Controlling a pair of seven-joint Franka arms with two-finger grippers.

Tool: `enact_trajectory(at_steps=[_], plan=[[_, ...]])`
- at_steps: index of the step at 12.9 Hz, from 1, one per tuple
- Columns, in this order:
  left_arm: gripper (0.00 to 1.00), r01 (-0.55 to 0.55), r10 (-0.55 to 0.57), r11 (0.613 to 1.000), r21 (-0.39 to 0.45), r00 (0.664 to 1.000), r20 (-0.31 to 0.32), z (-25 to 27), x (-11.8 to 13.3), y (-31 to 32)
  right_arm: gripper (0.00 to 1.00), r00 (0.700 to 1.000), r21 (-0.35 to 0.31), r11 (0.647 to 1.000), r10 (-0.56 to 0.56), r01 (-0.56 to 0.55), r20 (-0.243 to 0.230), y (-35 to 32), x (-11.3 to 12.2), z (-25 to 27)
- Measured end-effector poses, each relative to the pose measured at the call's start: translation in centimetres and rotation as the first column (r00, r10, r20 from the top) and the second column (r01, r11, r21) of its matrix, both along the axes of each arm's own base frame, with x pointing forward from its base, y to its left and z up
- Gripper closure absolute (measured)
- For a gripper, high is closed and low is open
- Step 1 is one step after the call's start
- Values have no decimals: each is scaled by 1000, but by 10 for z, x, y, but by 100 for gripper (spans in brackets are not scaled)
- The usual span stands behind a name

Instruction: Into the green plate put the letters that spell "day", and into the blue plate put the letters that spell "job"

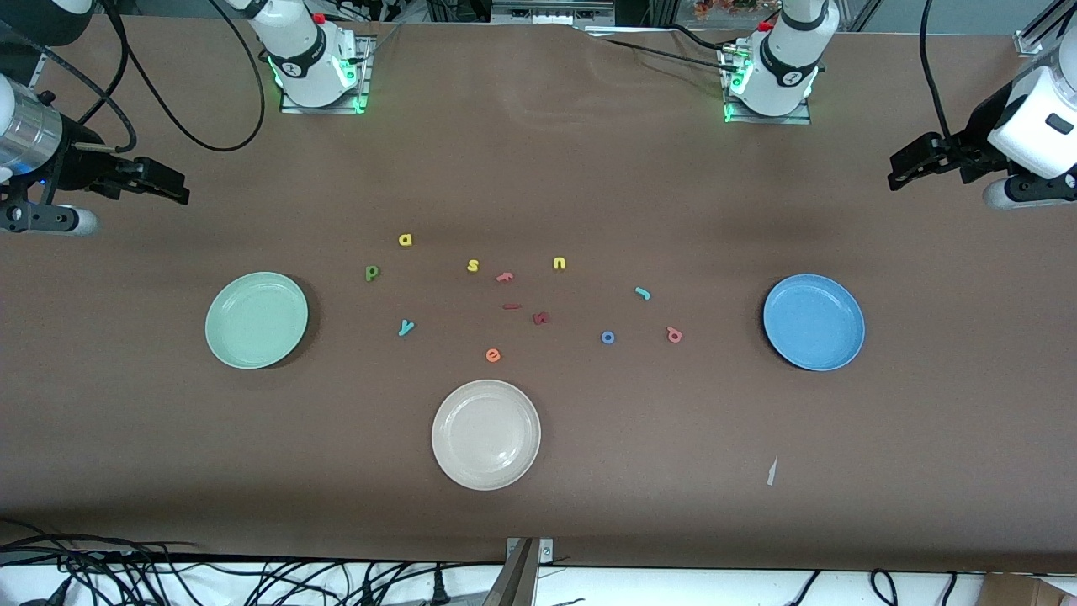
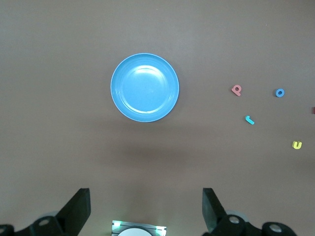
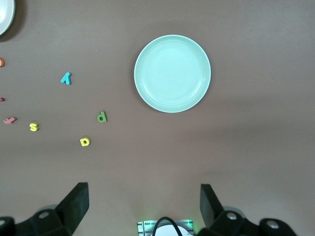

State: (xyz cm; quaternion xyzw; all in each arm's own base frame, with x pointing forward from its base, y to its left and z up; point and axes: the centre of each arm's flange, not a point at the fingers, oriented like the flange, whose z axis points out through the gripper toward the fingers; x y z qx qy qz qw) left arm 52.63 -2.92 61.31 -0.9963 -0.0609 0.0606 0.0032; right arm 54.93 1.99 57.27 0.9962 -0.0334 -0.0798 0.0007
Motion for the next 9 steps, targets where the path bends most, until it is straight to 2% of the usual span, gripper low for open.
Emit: enact_trajectory(at_steps=[9], plan=[[0, 4, -4, 1000, 0, 1000, 7, 3, 0, -2, 0, 1000, 0, 1000, -3, 3, -4, -2, 1, -2]])
